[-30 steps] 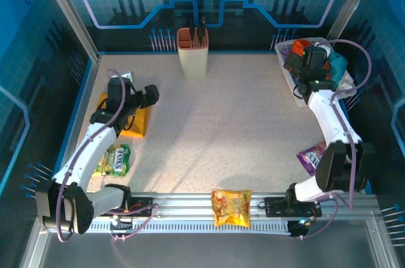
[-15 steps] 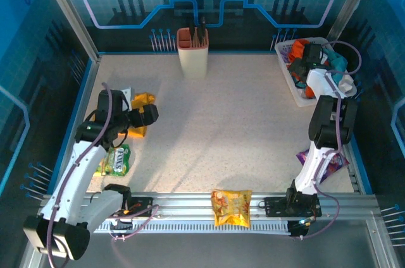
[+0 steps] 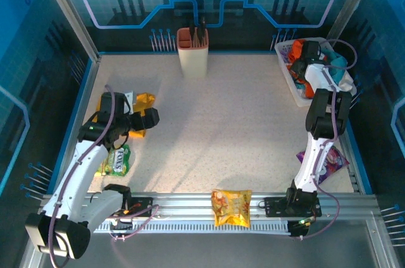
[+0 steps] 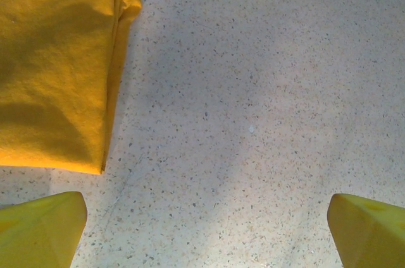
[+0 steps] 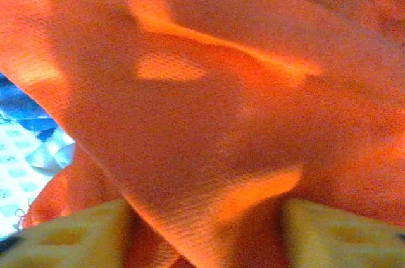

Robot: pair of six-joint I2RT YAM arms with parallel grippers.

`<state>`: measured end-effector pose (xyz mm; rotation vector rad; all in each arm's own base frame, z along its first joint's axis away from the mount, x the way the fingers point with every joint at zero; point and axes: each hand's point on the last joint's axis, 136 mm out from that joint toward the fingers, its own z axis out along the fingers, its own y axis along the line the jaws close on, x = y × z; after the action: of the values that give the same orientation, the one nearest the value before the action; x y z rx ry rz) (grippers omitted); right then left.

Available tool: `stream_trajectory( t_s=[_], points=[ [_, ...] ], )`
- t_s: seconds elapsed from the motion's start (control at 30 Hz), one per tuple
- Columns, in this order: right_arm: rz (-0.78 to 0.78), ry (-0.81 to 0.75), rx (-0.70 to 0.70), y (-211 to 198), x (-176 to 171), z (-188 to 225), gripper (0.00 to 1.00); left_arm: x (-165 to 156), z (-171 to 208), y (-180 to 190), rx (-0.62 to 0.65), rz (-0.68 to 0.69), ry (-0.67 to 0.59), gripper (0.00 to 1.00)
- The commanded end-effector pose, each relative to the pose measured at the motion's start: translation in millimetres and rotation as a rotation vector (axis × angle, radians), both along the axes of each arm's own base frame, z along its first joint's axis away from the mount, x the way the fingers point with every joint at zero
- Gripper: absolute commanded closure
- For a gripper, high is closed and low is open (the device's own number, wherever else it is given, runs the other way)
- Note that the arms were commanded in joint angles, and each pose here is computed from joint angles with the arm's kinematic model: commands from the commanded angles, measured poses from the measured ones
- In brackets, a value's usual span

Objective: Fold and stack the t-shirts

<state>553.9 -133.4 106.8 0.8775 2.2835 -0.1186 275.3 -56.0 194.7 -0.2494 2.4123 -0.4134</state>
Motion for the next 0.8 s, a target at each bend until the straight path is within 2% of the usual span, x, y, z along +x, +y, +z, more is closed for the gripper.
stream_trajectory(
  t_s=[0.0,0.03,0.13,0.17,0.5,0.77],
  points=[
    [-0.024,0.005,0.049,-0.3,-2.7,-6.2,0.61,-1.5,-4.7,-4.0,-0.015,-0.031,0.009,0.02],
    [-0.028,-0.011,0.045,0.5,-3.3,-3.5,0.71,-1.0,-3.6,-4.4,-0.018,-0.033,0.006,0.02],
    [-0.025,-0.063,0.063,5.0,-4.6,13.0,0.96,-0.6,-3.5,-4.5,-0.022,-0.034,0.004,0.02],
    [-0.026,-0.081,0.065,6.0,-6.0,21.1,1.00,-0.9,-4.2,-4.1,-0.022,-0.032,0.006,0.02],
    [-0.069,-0.406,-0.126,9.0,-51.2,133.9,1.00,-0.6,-3.7,-8.3,-0.044,-0.048,0.002,0.02],
    [-0.025,-0.575,-0.164,50.0,-108.5,193.9,1.00,-0.3,-2.8,-9.6,-0.057,-0.047,0.002,0.02]
  ],
)
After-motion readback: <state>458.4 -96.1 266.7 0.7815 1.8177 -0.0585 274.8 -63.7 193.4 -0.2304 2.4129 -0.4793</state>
